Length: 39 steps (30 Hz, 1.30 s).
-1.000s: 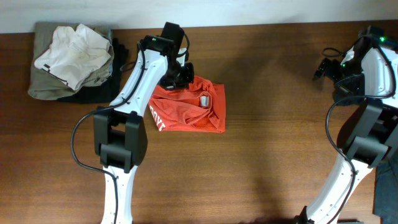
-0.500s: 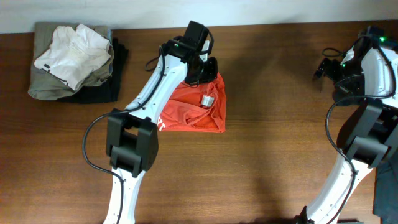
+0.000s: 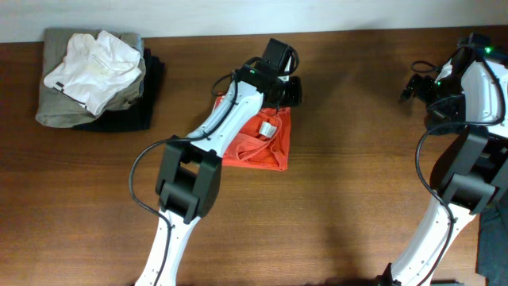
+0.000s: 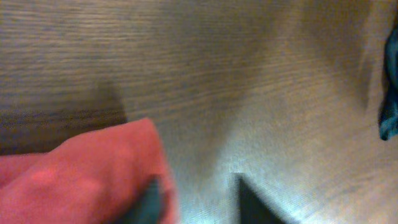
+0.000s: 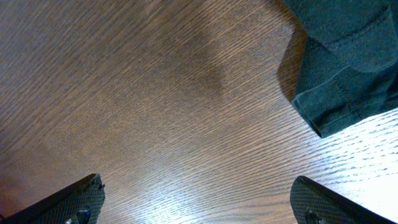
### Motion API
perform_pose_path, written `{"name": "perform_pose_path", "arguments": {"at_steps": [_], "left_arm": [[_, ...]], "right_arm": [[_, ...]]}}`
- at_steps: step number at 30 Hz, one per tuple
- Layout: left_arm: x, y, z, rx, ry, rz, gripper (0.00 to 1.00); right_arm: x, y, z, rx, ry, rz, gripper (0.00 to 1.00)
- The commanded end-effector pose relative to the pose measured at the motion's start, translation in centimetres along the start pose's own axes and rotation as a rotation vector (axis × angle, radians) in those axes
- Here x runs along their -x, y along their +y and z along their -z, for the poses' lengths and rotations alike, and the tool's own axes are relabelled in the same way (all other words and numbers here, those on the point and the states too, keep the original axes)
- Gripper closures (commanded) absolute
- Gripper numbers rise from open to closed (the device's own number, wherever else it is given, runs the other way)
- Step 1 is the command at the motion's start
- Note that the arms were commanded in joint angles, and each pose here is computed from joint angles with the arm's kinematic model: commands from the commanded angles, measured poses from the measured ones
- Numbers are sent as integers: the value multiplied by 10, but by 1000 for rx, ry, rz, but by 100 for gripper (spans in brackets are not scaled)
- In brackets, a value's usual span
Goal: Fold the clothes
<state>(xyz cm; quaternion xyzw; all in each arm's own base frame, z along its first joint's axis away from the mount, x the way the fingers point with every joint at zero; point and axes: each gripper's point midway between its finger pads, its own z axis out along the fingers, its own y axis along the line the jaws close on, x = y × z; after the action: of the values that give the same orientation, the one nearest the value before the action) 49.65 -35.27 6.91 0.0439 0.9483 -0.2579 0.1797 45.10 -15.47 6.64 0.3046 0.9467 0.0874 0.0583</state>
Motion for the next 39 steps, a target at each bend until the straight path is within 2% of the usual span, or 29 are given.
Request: {"name": "perform_pose_path", "arguments": {"at_steps": [1,4,7,10,13,16,18,20,23,28,39], "left_arm": [[2,-11,-7,-15,-18,-25,1],[13,-20,8,-28,-43,-51,1],[35,-43,42,-61,-114,-163,1],[58,-73,93,-103,-202,-218,1],[57,-81,135,-92,-198,-243,1],[34,-49,156,43,-97,-242,1],[10,-22,162,124,22,-296,1],[-22,17,171,254,180,-316,1],[-49,62,192,455,324,-287,1],[-69,77,178,482,413,-273,1],[-114,97,103,384,507,-250,1]], "right_arm": [[6,5,19,7,-48,6,1],[6,5,19,7,-48,6,1],[6,5,19,7,-48,6,1],[6,5,19,7,-48,6,1],[6,5,19,7,-48,6,1],[6,5,19,7,-48,6,1],[6,5,19,7,-48,6,1],[6,5,19,7,-48,6,1],[6,5,19,7,-48,6,1],[6,5,19,7,-48,6,1],[6,5,19,7,-48,6,1]]}}
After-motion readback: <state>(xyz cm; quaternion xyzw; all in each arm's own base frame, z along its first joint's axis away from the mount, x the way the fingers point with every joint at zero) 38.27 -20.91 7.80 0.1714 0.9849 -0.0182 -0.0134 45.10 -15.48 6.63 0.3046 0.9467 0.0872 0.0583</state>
